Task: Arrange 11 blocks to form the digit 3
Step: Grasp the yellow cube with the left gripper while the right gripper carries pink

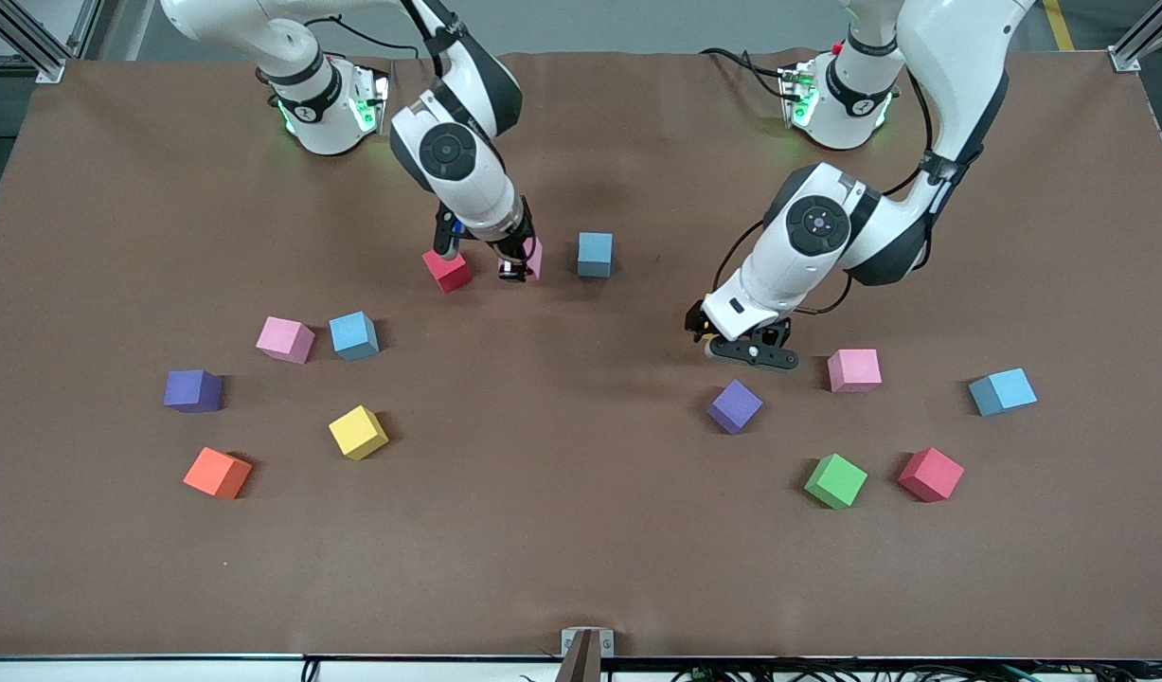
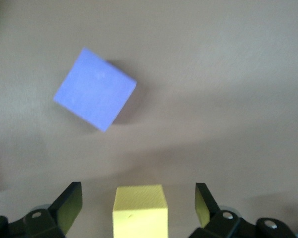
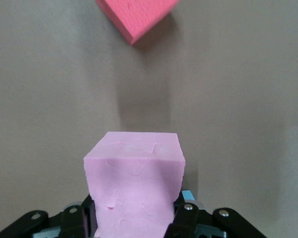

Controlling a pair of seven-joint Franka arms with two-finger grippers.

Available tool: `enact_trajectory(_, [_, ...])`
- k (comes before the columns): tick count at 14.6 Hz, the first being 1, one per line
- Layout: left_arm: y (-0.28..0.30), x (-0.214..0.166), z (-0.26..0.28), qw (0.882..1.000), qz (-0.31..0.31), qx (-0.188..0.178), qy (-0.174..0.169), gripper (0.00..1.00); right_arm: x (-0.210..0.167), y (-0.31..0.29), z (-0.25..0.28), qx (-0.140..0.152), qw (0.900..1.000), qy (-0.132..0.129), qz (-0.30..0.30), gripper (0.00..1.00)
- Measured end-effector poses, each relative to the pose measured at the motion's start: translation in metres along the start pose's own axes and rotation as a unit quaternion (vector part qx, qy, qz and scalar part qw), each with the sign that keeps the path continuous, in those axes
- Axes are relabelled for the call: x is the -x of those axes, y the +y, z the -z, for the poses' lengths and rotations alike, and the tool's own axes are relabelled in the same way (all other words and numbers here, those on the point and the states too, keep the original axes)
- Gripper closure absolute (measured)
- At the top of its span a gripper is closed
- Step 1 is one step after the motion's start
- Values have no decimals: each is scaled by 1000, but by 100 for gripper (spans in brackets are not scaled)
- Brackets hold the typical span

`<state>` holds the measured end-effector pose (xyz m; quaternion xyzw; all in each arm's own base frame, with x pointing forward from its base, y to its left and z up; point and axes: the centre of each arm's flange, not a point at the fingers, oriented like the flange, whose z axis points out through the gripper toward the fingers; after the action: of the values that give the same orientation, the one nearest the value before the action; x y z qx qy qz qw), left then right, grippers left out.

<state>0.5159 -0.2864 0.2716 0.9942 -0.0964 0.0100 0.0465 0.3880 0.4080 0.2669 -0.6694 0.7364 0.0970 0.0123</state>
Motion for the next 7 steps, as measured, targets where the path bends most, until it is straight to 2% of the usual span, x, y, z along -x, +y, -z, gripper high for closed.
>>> enact_trajectory(4, [4,14,-37,999,6,3,-39,0,11,10,-19,-4,1000,-6,-2,44])
enact_trajectory(7, [5,22,-53,998,9,2,-56,0,18,19,-31,-7,1000,-9,-1,44])
